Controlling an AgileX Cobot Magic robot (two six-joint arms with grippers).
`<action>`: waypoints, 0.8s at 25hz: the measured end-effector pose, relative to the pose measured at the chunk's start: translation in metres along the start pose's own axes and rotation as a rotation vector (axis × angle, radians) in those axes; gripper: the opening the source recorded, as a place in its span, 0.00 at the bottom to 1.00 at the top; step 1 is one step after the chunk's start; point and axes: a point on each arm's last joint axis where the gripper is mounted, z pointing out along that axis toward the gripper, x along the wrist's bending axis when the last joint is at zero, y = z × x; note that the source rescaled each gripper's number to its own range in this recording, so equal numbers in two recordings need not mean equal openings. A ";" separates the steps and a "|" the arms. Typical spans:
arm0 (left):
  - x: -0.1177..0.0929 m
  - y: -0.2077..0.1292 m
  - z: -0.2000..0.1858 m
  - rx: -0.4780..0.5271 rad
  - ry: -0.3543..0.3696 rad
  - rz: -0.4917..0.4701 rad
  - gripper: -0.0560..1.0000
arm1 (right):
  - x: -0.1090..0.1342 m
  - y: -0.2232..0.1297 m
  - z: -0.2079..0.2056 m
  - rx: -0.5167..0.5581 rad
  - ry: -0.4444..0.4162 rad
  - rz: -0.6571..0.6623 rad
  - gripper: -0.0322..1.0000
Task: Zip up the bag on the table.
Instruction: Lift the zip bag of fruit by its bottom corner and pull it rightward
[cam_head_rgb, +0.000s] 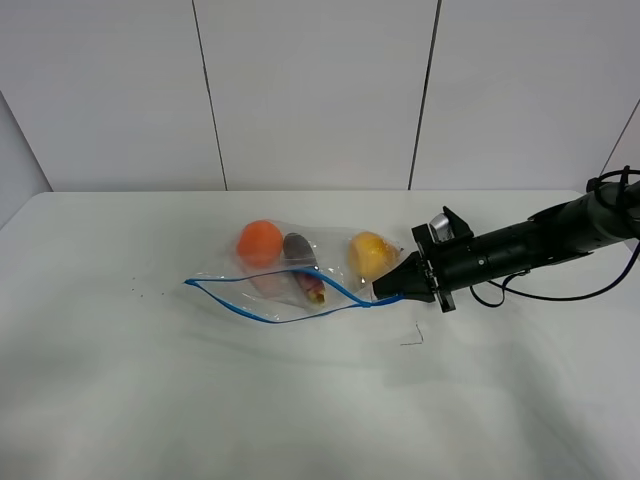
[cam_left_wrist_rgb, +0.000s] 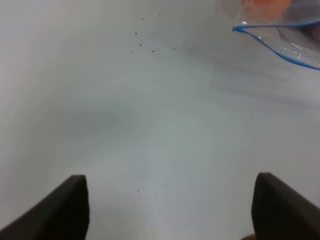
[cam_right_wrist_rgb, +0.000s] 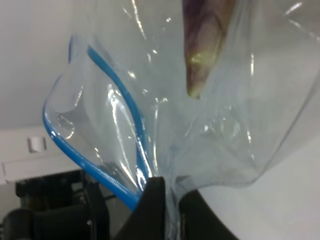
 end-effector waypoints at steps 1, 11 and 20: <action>0.000 0.000 0.000 0.000 0.000 0.000 1.00 | 0.001 0.000 -0.001 -0.003 0.001 0.008 0.03; 0.000 0.000 0.000 0.000 0.000 0.000 1.00 | 0.027 0.002 -0.012 -0.047 0.013 0.018 0.03; 0.000 0.000 0.000 0.000 0.000 0.000 1.00 | 0.042 0.002 -0.019 -0.068 0.018 -0.016 0.03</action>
